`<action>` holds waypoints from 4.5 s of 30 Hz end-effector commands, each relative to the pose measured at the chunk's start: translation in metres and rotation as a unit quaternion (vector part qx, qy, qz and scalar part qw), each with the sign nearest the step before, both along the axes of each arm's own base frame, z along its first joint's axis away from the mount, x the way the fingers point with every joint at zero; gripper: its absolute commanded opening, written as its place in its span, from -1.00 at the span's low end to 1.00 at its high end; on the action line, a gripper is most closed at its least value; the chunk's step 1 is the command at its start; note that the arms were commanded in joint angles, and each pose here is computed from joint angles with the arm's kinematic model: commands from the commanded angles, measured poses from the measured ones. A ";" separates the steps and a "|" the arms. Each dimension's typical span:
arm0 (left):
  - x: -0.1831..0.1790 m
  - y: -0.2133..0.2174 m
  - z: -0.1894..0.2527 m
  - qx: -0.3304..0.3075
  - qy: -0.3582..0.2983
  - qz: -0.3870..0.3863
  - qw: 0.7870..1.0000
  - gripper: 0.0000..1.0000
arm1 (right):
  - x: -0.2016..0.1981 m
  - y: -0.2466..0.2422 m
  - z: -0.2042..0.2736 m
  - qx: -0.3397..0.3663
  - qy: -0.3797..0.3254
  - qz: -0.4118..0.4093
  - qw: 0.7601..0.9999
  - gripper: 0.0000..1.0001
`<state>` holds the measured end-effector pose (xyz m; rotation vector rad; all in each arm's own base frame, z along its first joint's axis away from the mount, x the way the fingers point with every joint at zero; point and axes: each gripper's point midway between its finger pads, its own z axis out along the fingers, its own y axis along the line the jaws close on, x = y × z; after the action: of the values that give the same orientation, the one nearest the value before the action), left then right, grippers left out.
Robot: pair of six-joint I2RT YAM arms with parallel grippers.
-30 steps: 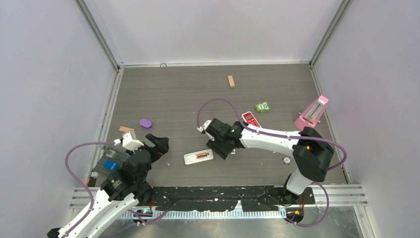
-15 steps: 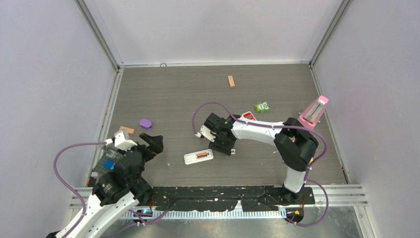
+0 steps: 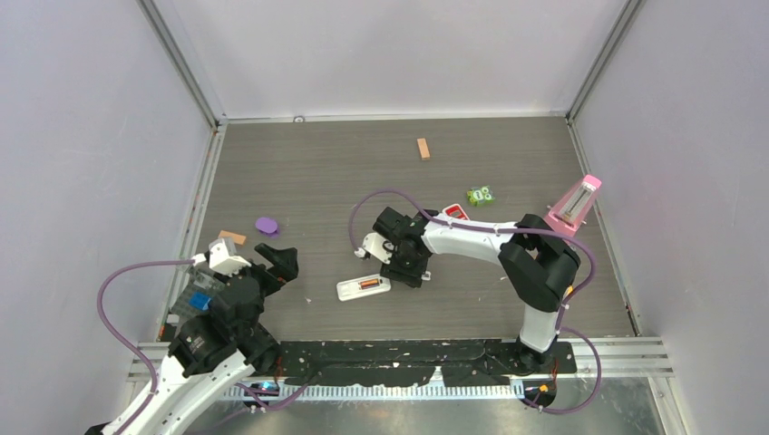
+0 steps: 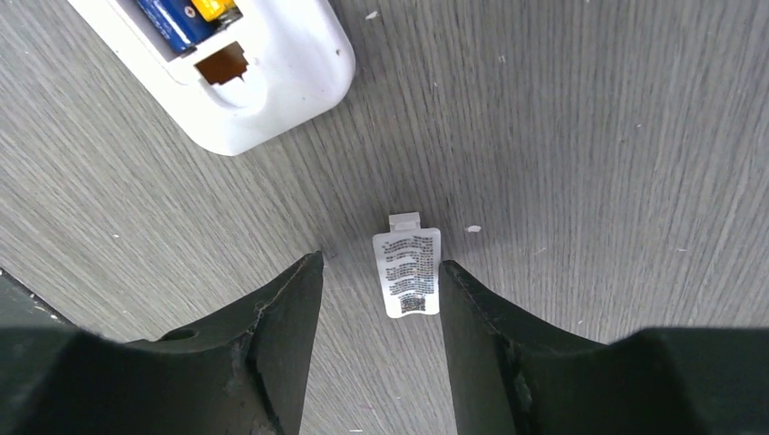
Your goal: Load the batteries into the remote control
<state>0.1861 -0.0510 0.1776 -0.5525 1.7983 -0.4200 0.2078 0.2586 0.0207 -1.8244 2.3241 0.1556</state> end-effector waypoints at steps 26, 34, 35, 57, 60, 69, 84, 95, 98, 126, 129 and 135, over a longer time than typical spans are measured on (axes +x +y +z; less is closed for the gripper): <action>0.004 -0.001 0.011 0.012 -0.018 -0.007 1.000 0.99 | 0.023 0.015 0.004 0.024 -0.003 -0.034 0.999 -0.76; 0.010 -0.038 0.008 0.030 -0.036 -0.099 0.994 0.99 | 0.052 0.030 0.056 0.149 -0.061 -0.154 0.975 -0.77; 0.011 -0.045 0.009 0.025 -0.040 -0.113 0.992 0.99 | 0.058 0.037 0.065 0.179 -0.074 -0.165 0.967 -0.76; -0.003 -0.183 0.037 -0.085 -0.125 -0.399 0.904 0.98 | 0.030 0.044 0.172 0.552 0.192 -0.642 0.496 -0.70; -0.006 -0.192 0.037 -0.068 -0.132 -0.421 0.895 0.87 | 0.023 0.043 0.170 0.551 0.228 -0.663 0.452 -0.71; -0.005 -0.213 0.038 -0.047 -0.146 -0.438 0.886 0.65 | 0.011 0.038 0.169 0.544 0.268 -0.693 0.391 -0.69; 0.009 -0.237 0.034 -0.055 -0.120 -0.418 0.899 -0.13 | 0.000 0.045 0.158 0.516 0.298 -0.704 0.386 -0.68; 0.016 -0.238 0.023 -0.065 -0.079 -0.394 0.913 -1.00 | -0.001 0.041 0.154 0.505 0.278 -0.710 0.405 -0.37; 0.015 -0.237 0.026 -0.066 -0.082 -0.393 0.913 -1.00 | -0.002 0.037 0.161 0.514 0.266 -0.704 0.412 0.05; -0.070 -0.238 0.072 -0.152 0.049 -0.548 0.821 -1.00 | -0.074 0.017 0.212 0.564 0.101 -0.215 0.791 0.24; -0.075 -0.239 0.071 -0.158 0.051 -0.560 0.812 -1.00 | -0.069 0.023 0.218 0.581 0.105 -0.214 0.778 0.12; -0.082 -0.241 0.069 -0.165 0.055 -0.578 0.798 -1.00 | -0.073 0.033 0.223 0.615 0.152 -0.220 0.741 -0.11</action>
<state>0.1136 -0.2873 0.2302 0.3483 2.0852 -1.4793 0.1369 0.2821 0.2164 -0.5987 1.9552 1.4122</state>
